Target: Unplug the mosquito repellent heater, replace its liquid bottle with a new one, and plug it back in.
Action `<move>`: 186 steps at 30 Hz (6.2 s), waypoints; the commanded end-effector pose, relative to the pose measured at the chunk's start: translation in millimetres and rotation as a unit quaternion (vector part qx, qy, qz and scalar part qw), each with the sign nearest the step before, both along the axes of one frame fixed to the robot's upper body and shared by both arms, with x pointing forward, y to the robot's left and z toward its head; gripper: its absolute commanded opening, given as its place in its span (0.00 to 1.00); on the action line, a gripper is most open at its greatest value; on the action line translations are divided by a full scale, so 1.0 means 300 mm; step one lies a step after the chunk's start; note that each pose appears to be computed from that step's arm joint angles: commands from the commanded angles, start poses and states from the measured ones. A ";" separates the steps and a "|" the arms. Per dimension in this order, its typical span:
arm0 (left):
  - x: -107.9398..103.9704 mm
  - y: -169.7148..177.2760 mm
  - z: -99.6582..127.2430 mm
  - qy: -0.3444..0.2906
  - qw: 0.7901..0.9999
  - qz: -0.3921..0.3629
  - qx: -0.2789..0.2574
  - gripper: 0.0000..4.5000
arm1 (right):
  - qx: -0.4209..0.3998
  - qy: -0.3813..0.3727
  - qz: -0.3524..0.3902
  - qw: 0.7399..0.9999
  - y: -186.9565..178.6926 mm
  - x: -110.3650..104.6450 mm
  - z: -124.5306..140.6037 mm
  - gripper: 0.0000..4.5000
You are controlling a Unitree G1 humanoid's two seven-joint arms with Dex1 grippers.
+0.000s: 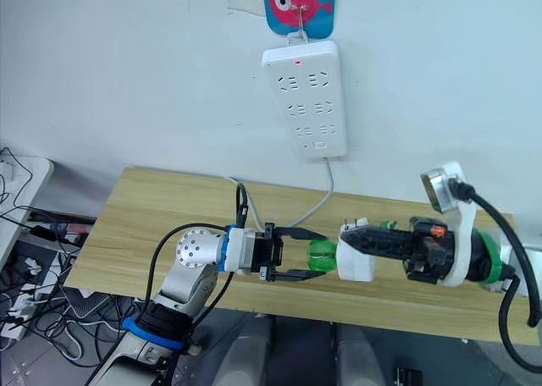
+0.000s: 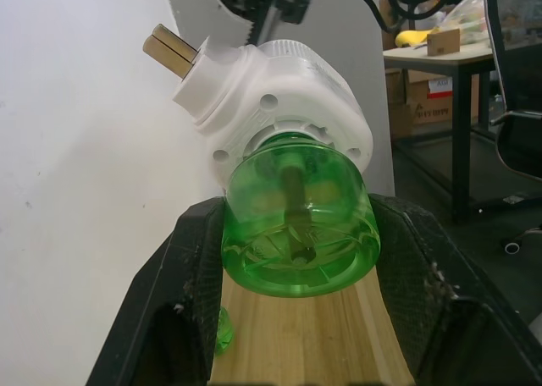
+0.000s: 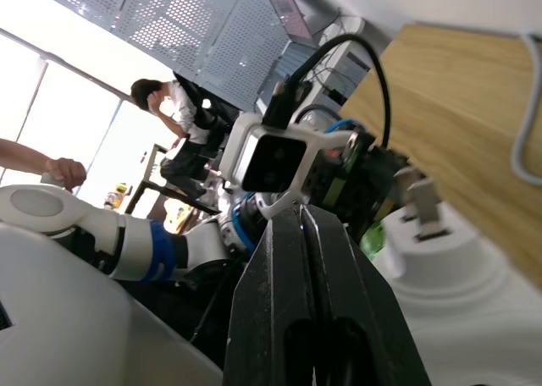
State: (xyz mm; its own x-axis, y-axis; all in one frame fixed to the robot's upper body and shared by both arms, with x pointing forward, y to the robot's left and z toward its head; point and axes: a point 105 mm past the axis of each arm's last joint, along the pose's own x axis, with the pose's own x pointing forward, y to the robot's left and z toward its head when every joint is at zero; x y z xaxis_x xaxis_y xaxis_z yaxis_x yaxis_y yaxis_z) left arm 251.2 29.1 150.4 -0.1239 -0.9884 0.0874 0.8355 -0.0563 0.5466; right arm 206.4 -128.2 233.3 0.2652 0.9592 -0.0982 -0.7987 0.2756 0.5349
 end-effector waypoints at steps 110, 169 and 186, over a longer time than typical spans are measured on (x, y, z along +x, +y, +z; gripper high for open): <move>-0.039 0.018 -0.019 0.057 0.998 -0.029 0.013 0.50 | -0.267 -0.289 0.014 0.919 -0.208 -0.118 -0.091 0.99; -0.036 0.033 -0.016 -0.041 0.996 0.026 0.074 1.00 | -0.193 -0.052 -0.097 0.975 -0.154 -0.035 -0.261 0.67; -0.079 -0.049 -0.095 -0.030 0.991 0.024 0.131 1.00 | -0.133 0.157 -0.274 0.939 -0.166 0.030 -0.294 0.67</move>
State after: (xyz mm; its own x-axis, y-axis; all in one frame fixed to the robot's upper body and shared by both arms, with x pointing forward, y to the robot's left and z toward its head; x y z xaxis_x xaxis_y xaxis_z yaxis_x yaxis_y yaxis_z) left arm 235.3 24.0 116.3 -0.0481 -0.9810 -0.1878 0.8175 -0.1467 0.5569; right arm 213.6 -185.1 138.8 0.6108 0.6059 -0.5097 -0.3035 0.7737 0.5561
